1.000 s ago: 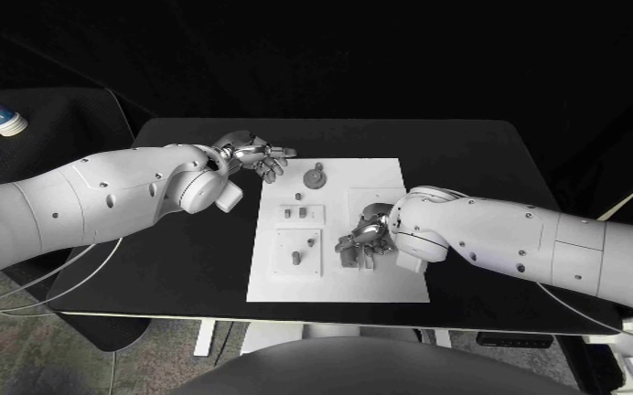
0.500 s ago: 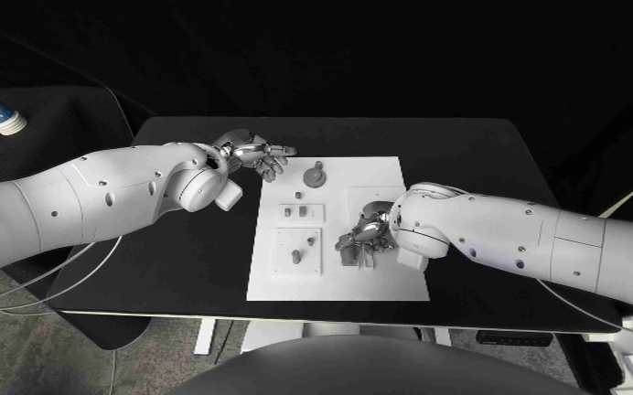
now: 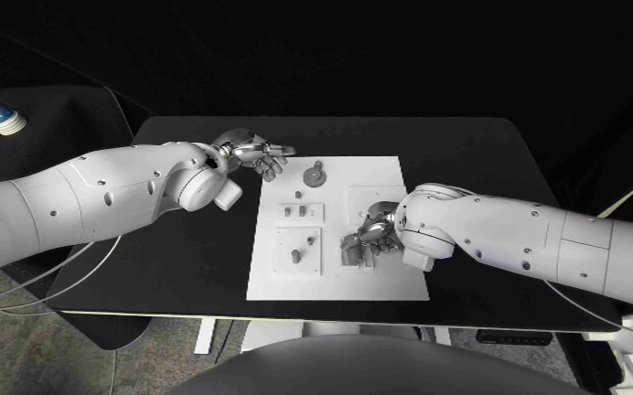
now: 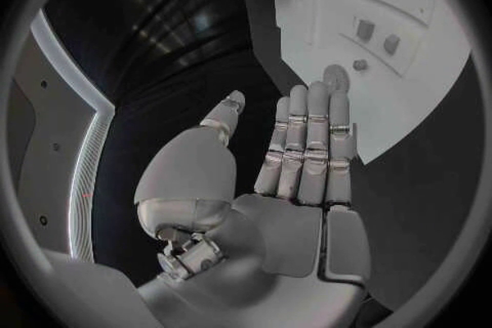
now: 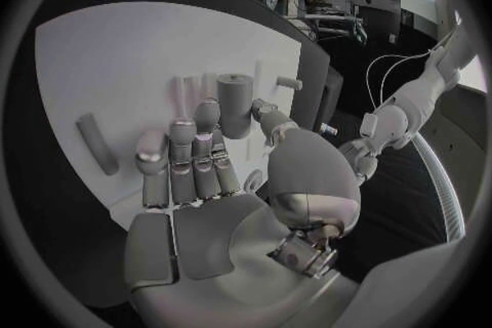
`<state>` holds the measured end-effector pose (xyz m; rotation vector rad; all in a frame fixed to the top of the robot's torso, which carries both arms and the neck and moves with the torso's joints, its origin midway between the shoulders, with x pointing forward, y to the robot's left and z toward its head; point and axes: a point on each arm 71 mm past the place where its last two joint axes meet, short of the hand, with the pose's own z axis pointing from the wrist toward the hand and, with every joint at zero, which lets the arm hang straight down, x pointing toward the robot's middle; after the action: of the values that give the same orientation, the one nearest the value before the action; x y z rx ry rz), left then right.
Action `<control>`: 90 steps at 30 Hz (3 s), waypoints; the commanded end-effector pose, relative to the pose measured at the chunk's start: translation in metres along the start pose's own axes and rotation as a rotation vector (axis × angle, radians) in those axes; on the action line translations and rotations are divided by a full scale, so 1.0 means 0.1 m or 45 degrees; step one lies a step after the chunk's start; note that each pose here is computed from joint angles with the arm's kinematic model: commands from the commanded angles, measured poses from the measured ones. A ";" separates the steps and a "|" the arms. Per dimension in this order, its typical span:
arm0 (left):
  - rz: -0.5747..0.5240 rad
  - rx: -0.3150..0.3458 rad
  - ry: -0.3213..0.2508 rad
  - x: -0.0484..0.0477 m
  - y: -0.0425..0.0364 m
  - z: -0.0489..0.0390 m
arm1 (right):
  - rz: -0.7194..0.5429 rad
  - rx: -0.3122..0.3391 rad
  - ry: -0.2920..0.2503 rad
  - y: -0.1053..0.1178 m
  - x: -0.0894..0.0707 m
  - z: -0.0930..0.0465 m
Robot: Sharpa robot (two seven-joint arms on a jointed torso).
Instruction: Assemble the parts on the task board
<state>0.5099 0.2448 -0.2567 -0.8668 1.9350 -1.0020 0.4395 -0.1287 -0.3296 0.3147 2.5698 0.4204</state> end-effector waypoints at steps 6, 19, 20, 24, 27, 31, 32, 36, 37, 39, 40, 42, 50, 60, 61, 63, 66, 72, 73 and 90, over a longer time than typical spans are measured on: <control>-0.007 0.009 0.021 0.023 -0.022 0.005 | -0.036 0.030 -0.002 -0.03 0.03 0.02; -0.008 0.008 0.026 0.032 -0.025 0.006 | -0.047 0.027 -0.024 0.01 0.02 0.05; -0.007 0.007 0.027 0.034 -0.026 0.006 | -0.048 0.029 -0.024 0.01 0.01 0.05; -0.007 0.006 0.027 0.036 -0.026 0.008 | -0.051 0.031 -0.021 0.01 0.01 0.06; -0.007 0.005 0.027 0.036 -0.026 0.008 | -0.063 0.022 -0.032 0.03 0.01 0.06; -0.007 0.005 0.029 0.038 -0.028 0.010 | -0.068 0.015 -0.028 0.05 0.02 0.05; -0.007 0.005 0.029 0.038 -0.027 0.010 | -0.070 0.012 -0.025 0.05 0.03 0.05; -0.007 0.004 0.027 0.034 -0.026 0.010 | -0.074 0.009 -0.026 0.06 0.03 0.05; -0.007 0.004 0.028 0.035 -0.026 0.010 | -0.075 0.009 -0.030 0.06 0.03 0.05; -0.007 0.004 0.028 0.037 -0.027 0.010 | -0.078 0.007 -0.031 0.05 0.03 0.05; -0.007 0.003 0.029 0.036 -0.026 0.009 | -0.079 0.005 -0.029 0.06 0.03 0.05; -0.007 0.002 0.027 0.033 -0.024 0.009 | -0.082 0.002 -0.023 0.06 0.04 0.04; -0.007 -0.002 0.028 0.029 -0.020 0.007 | -0.095 -0.012 -0.052 0.05 0.04 0.01; -0.006 -0.003 0.024 0.017 -0.017 0.004 | -0.115 -0.023 -0.100 0.00 0.02 -0.02; -0.006 -0.003 0.024 0.016 -0.018 0.004 | -0.117 -0.024 -0.097 0.00 0.03 -0.02; -0.005 -0.003 0.024 0.017 -0.019 0.006 | -0.119 -0.027 -0.093 0.00 0.03 -0.03; -0.005 -0.004 0.024 0.016 -0.018 0.007 | -0.117 -0.029 -0.094 0.00 0.04 -0.03; -0.004 -0.008 0.026 0.014 -0.014 0.005 | -0.122 -0.042 -0.145 -0.03 0.01 -0.06; -0.004 -0.007 0.026 0.014 -0.015 0.006 | -0.120 -0.046 -0.160 -0.04 0.00 -0.07; -0.001 -0.008 0.001 -0.052 0.011 -0.005 | -0.039 -0.065 -0.238 -0.39 -0.41 -0.41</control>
<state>0.5116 0.2514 -0.2571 -0.8781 1.9395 -0.9805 0.4476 -0.1829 -0.2911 0.3028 2.3514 0.4224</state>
